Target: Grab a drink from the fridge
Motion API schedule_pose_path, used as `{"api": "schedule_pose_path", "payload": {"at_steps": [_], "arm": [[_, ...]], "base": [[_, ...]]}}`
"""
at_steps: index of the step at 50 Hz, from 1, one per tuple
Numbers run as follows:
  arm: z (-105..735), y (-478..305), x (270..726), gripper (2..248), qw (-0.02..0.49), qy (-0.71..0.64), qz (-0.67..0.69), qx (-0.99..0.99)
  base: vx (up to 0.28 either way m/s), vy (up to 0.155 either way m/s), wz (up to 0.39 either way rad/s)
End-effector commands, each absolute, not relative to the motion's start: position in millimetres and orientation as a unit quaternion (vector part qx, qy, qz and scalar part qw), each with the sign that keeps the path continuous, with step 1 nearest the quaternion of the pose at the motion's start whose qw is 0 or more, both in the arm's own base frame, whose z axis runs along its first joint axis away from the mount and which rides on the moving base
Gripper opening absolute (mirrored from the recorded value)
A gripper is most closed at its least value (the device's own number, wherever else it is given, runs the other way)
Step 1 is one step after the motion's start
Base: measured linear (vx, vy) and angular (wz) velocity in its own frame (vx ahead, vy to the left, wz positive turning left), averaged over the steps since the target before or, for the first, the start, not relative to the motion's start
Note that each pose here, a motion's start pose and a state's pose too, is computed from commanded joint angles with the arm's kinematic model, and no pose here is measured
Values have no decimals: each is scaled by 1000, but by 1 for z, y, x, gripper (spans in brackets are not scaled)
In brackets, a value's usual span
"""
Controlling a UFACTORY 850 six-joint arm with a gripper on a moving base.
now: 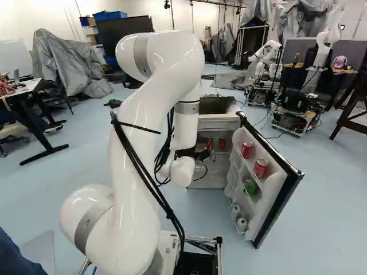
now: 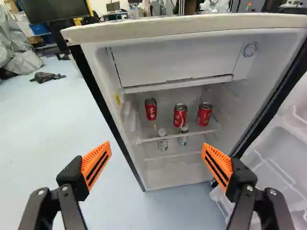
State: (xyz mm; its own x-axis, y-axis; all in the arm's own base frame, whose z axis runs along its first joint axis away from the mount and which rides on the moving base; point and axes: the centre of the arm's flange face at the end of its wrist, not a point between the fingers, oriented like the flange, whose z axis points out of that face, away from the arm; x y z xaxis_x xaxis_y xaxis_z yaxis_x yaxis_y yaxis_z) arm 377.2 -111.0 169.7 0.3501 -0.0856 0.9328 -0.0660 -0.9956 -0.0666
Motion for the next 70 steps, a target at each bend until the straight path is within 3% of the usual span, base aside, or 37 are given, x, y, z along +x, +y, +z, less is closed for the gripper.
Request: {"api": "schedule_pose_path", "payload": {"at_steps": [70], "arm": [[58,-150,466,247,2,49,-577,-815]], "base": [[0,0,0]]}}
